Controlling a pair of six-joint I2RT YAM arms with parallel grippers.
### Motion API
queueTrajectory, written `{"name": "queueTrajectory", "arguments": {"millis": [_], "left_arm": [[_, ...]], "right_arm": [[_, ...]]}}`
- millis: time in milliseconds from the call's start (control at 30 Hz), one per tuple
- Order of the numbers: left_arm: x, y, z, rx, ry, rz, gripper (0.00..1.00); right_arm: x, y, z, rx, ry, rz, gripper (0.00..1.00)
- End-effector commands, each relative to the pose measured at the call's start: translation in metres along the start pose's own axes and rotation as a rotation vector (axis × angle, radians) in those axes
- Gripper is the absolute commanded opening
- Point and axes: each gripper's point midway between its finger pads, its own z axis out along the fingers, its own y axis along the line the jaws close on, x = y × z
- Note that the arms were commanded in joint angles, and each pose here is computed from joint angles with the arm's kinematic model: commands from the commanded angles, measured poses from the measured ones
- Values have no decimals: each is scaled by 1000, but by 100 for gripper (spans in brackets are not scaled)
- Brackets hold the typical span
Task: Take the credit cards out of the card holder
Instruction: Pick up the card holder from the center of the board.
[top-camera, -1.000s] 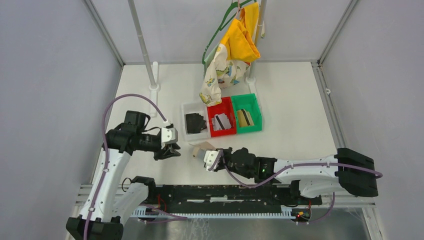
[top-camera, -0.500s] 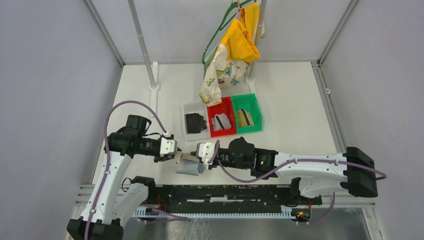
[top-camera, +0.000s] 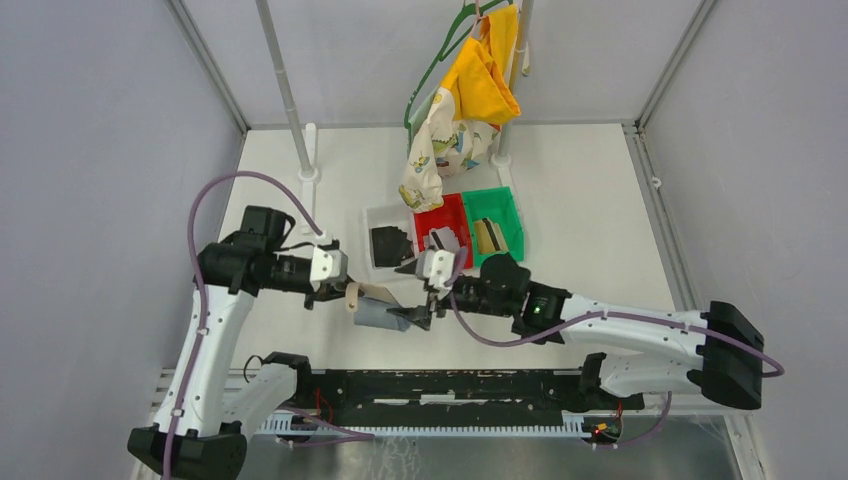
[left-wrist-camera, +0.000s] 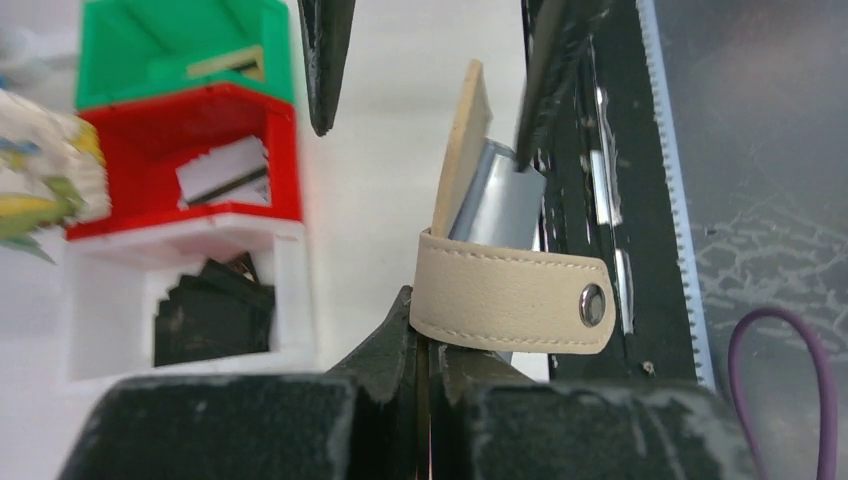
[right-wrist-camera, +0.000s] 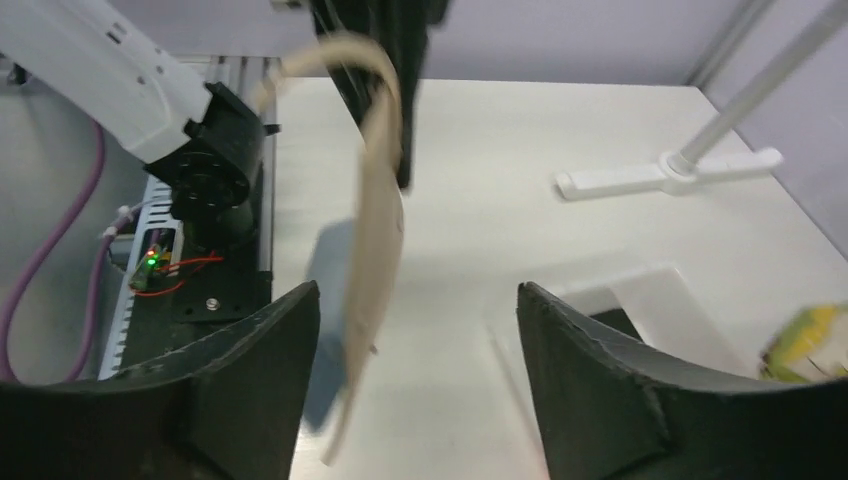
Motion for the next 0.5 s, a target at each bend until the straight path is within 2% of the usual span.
{"name": "queueTrajectory", "arguments": {"millis": [0,200,467], "left_arm": [[-78,1,-18,54,-180,-80,2],[-130,1,-36,44,-282,-25,2],[-153,-2,-44,56,-330,-68,2]], "right_arm": [[-29,-23,-36,20,-169,66,81],[-37,-14,-62,-58,-211,15,87],[-54,-25,-67,-12,-213,-61,90]]}}
